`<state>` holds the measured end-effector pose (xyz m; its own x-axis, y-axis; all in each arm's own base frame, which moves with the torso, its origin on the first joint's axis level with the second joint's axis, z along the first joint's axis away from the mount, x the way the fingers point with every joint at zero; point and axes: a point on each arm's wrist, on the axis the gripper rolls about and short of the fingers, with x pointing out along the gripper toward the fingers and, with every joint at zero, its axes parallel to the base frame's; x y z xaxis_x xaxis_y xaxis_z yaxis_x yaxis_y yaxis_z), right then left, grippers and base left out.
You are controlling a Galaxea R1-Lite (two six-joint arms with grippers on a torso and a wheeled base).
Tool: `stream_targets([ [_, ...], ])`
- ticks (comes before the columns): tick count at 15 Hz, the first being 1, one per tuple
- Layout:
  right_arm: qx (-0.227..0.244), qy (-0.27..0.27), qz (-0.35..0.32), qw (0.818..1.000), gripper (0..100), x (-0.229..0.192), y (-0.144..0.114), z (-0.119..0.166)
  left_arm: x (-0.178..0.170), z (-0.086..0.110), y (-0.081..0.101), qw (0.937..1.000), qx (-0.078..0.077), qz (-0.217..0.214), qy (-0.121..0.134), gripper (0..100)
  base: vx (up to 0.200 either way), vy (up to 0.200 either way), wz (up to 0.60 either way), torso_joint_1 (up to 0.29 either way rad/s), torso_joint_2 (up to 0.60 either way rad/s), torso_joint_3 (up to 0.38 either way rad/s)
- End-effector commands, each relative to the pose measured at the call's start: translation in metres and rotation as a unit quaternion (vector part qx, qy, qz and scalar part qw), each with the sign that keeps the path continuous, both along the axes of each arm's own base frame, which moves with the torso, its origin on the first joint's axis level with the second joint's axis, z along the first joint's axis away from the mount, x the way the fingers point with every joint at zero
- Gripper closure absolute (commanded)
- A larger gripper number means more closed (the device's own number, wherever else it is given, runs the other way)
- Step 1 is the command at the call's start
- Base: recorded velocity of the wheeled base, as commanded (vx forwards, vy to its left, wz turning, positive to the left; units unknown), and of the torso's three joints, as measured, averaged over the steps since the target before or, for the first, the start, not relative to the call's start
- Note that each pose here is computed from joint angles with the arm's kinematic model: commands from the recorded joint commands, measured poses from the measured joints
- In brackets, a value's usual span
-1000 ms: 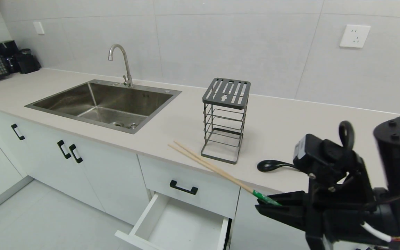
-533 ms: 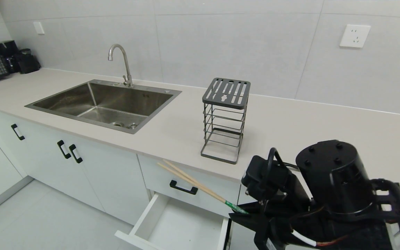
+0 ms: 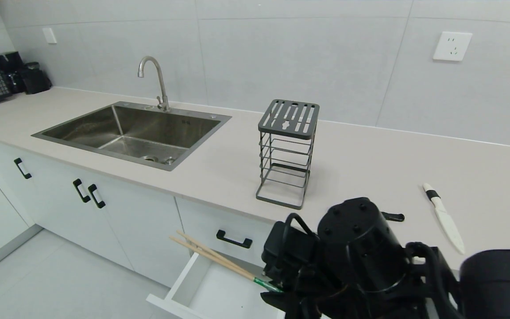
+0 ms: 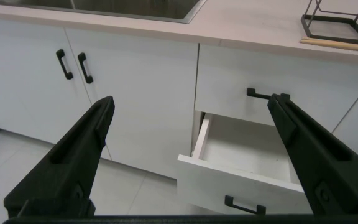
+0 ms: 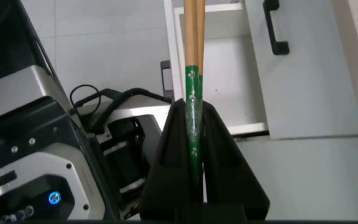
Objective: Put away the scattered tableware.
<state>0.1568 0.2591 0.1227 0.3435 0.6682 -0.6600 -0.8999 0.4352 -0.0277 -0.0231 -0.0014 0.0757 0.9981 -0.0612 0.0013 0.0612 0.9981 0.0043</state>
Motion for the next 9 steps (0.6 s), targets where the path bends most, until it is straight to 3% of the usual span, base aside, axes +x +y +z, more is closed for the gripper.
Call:
stream_targets([
  [1,-0.012,0.006,0.003,1.000,100,0.011,0.022,-0.014,0.000,0.000,0.000,1.0000,0.000,0.000,0.001,0,0.000,0.000,0.00,0.000,0.00,0.000],
  [5,-0.045,-0.007,-0.024,0.999,100,0.015,0.030,-0.030,0.000,0.000,0.000,1.0000,0.000,0.000,0.001,0,0.000,0.000,0.00,0.000,0.00,0.000],
  [9,-0.052,-0.007,-0.027,0.998,100,0.018,0.033,-0.035,0.000,0.000,0.000,1.0000,0.000,0.000,0.001,0,0.000,0.000,0.00,-0.161,0.32,0.149],
])
